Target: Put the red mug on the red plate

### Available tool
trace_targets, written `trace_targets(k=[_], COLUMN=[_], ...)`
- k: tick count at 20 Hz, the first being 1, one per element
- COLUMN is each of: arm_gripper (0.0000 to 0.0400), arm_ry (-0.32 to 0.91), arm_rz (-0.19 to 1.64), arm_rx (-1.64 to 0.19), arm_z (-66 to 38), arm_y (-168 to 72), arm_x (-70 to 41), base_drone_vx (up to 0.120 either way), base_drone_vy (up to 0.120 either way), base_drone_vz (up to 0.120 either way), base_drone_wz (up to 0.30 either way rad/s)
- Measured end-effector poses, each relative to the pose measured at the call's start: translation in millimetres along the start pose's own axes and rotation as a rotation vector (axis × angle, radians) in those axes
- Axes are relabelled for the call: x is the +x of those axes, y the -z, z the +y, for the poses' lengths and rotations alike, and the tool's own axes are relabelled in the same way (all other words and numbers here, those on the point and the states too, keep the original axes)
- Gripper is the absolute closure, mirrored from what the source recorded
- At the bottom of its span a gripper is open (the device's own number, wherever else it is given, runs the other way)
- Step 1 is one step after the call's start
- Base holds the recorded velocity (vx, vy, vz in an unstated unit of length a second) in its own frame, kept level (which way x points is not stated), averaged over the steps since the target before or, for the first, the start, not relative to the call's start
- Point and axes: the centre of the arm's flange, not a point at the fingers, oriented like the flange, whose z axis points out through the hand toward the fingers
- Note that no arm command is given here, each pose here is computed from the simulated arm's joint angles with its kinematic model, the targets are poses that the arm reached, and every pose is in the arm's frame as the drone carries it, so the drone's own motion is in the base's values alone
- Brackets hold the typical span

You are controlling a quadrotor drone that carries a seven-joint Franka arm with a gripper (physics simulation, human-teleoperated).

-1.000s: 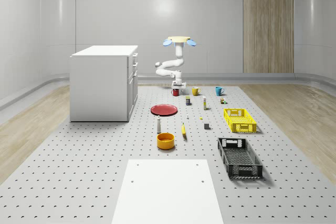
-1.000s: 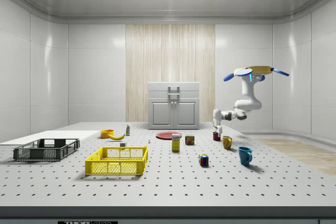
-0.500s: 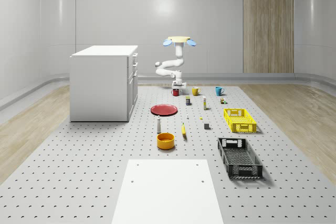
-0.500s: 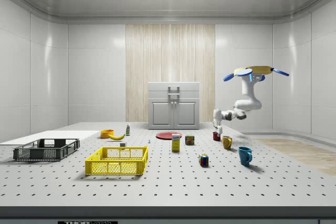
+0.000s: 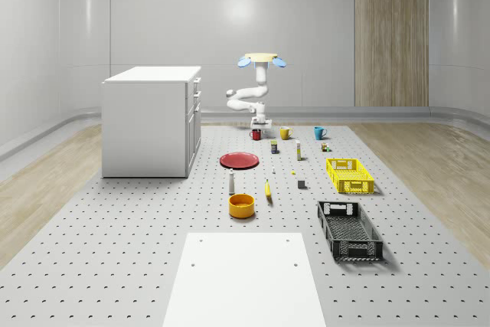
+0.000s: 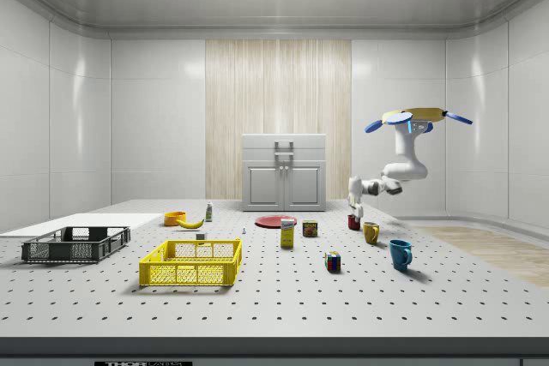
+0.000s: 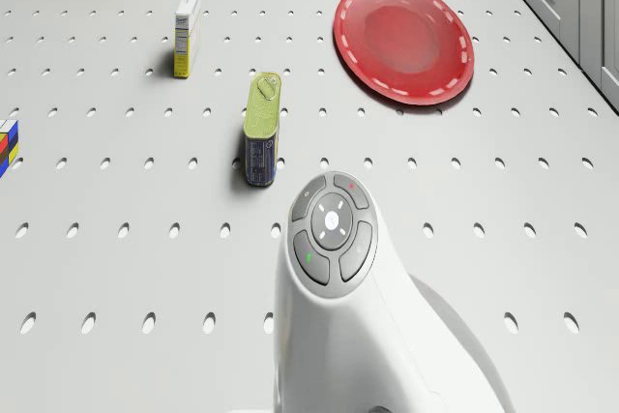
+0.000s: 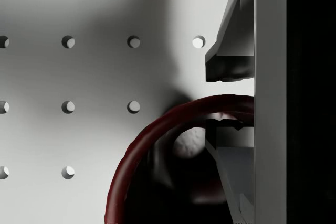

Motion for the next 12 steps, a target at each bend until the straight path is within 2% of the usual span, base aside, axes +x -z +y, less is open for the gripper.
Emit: trace_targets(k=[3,4,12], arm_gripper=[0.0299,0.0299,0.03], arm_ry=[0.0,0.0,0.0], arm_rz=[0.0,0.0,0.0], arm_rx=[0.0,0.0,0.0], arm_z=[0.0,0.0,0.0], arm_y=[11.9,15.1,27.7], arm_x=[0.0,0.0,-0.1], base_drone_vx=[0.0,0.12,0.12], base_drone_vy=[0.0,-0.04,-0.12], base_drone_vz=[0.12,0.12,0.115], base_drone_wz=[0.0,0.0,0.0])
